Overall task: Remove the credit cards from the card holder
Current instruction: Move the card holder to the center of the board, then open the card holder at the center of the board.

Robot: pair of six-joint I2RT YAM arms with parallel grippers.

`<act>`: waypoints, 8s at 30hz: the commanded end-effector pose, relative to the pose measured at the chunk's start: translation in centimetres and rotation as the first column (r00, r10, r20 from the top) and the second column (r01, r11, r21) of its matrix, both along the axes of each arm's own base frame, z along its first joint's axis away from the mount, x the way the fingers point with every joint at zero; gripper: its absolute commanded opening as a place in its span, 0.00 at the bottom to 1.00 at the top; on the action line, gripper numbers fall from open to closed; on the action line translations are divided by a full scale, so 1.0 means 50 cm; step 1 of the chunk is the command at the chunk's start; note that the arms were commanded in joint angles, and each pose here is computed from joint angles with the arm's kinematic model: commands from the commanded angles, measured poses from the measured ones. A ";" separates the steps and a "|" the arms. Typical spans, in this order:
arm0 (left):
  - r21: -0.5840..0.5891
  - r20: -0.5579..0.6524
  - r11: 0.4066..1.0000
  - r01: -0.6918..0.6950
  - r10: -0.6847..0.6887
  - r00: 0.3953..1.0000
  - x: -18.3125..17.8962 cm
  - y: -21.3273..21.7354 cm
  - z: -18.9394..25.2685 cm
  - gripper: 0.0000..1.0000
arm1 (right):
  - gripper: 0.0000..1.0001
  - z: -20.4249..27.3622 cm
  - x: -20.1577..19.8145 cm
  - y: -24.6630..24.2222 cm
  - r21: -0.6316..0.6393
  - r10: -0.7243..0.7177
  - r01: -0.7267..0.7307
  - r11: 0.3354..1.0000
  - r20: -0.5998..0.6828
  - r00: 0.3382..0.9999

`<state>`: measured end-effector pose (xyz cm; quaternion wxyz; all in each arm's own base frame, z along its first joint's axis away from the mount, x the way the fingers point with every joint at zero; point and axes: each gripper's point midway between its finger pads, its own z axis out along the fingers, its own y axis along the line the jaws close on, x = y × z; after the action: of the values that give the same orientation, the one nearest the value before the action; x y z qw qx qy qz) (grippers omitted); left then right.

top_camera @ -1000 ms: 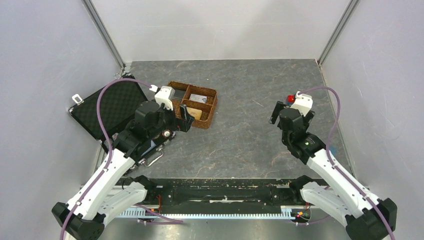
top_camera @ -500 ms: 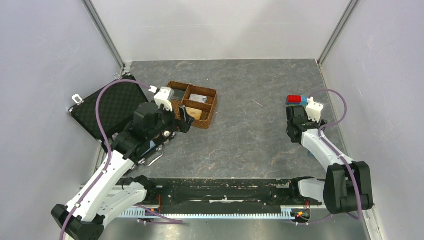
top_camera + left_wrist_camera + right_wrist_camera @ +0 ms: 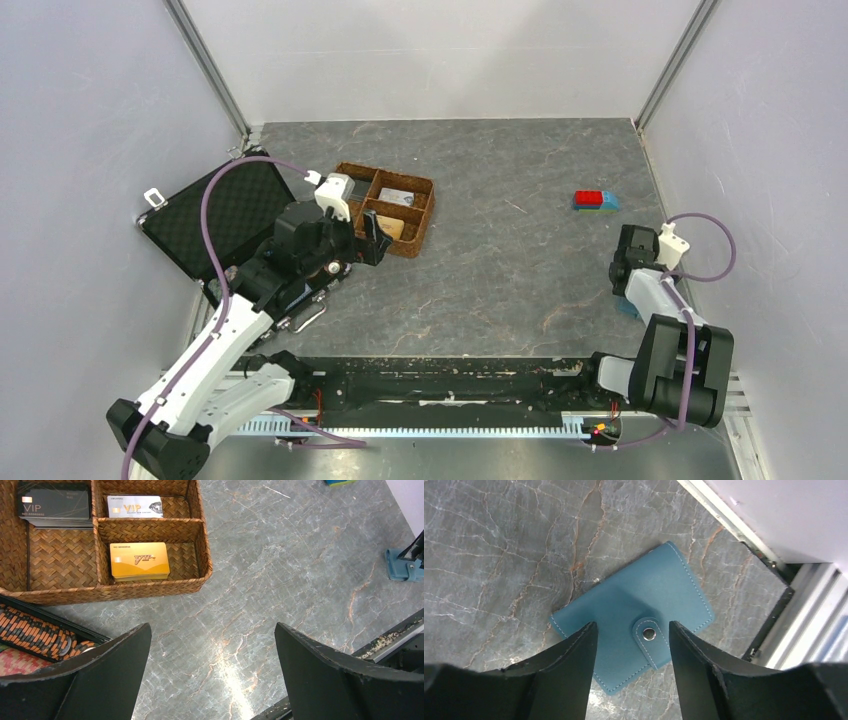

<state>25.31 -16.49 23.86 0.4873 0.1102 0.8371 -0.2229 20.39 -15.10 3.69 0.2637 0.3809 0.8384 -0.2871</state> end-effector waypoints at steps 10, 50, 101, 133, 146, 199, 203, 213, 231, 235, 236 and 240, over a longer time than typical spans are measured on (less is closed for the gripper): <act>-0.093 -0.040 0.996 0.003 -0.007 0.999 0.003 -0.028 0.007 1.00 | 0.61 -0.053 -0.009 0.026 0.212 -0.072 0.045 0.976 0.124 0.990; -0.116 -0.041 0.993 0.012 -0.016 0.999 -0.007 -0.031 0.011 1.00 | 0.10 -0.034 -0.042 0.014 0.178 -0.127 0.095 0.979 0.174 0.977; -0.100 -0.028 0.991 -0.093 0.091 0.995 -0.009 0.011 0.015 1.00 | 0.42 0.126 -0.003 0.801 0.304 0.669 -0.952 0.046 0.698 0.255; -0.084 -0.111 0.995 -0.049 0.039 0.993 -0.040 0.003 -0.014 1.00 | 0.86 0.018 0.031 0.643 0.239 0.903 -0.960 0.146 0.365 0.228; -0.123 -0.202 0.992 -0.022 -0.003 0.979 -0.056 -0.021 -0.056 1.00 | 0.52 0.083 0.035 0.660 0.182 0.910 -0.972 0.151 0.359 0.208; -0.107 -0.279 0.991 -0.075 0.042 0.959 -0.057 -0.017 -0.101 1.00 | 0.00 0.074 0.004 0.736 0.165 0.902 -0.969 0.185 0.362 0.234; -0.135 -0.278 0.990 -0.049 0.010 0.960 -0.063 -0.027 -0.088 1.00 | 0.00 0.059 0.014 0.715 0.107 0.935 -0.979 0.172 0.295 0.196; -0.139 -0.253 0.987 -0.076 0.038 0.967 -0.066 -0.014 -0.082 1.00 | 0.40 0.037 0.012 0.683 0.064 0.973 -0.990 0.124 0.190 0.134; -0.175 -0.281 0.982 -0.070 0.018 0.959 -0.058 -0.034 -0.087 1.00 | 0.11 -0.018 0.010 0.648 0.061 0.980 -0.983 0.175 0.085 0.180; -0.176 -0.288 0.982 -0.075 0.021 0.958 -0.058 -0.035 -0.090 1.00 | 0.00 0.008 0.008 0.676 0.081 0.970 -0.983 0.163 0.167 0.174; -0.174 -0.293 0.982 -0.077 0.023 0.956 -0.059 -0.034 -0.093 1.00 | 0.00 0.016 0.005 0.686 0.090 0.965 -0.984 0.153 0.200 0.169; -0.172 -0.316 0.982 -0.073 0.016 0.949 -0.062 -0.038 -0.105 1.00 | 0.00 0.037 -0.006 0.718 0.121 0.941 -0.986 0.118 0.303 0.150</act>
<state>22.01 -17.65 18.40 0.3647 0.0192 0.8872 -0.2819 20.42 18.54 3.78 0.3782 -0.2220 0.8978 0.0397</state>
